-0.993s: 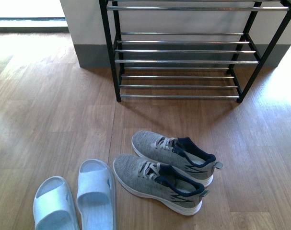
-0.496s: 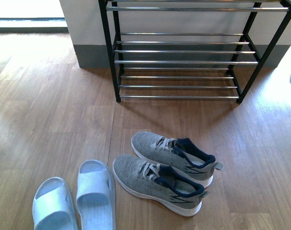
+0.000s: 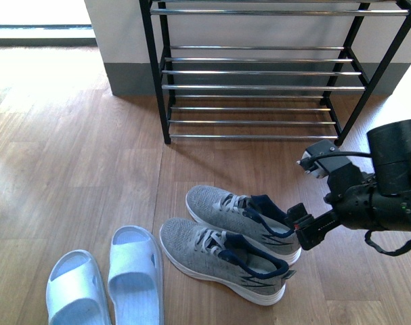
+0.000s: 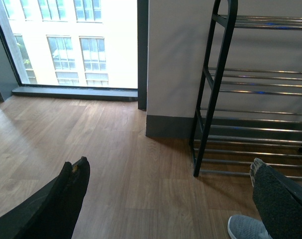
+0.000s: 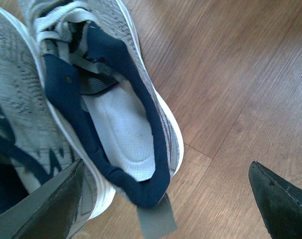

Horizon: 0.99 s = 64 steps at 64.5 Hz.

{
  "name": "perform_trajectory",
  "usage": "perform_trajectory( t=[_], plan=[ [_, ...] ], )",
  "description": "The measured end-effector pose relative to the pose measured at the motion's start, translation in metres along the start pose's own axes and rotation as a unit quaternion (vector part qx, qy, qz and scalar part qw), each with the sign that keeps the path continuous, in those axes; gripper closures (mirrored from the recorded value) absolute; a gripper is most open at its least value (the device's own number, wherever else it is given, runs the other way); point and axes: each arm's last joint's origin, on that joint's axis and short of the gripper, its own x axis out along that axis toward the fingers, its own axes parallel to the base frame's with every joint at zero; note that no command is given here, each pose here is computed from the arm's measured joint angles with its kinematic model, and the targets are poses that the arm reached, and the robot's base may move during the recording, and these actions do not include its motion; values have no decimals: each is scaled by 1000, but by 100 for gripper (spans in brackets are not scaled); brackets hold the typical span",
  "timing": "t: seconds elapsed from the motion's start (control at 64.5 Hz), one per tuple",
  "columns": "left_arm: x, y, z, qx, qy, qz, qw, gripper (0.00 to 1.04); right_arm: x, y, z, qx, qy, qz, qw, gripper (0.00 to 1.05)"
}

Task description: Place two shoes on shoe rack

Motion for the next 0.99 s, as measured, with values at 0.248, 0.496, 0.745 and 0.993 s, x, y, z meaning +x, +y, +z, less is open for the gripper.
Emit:
perform_trajectory(
  t=[0.248,0.496,0.745,0.993],
  plan=[
    [0,0,0,0,0,0,1000,9,39,-11,5,-12,22,-16,1000,9],
    [0,0,0,0,0,0,1000,9,68,-17,3,-18,36,-25,999,12],
    [0,0,0,0,0,0,1000,9,71,-12,5,-21,36,0,999,51],
    [0,0,0,0,0,0,1000,9,70,-3,0,-30,55,48,997,91]
  ],
)
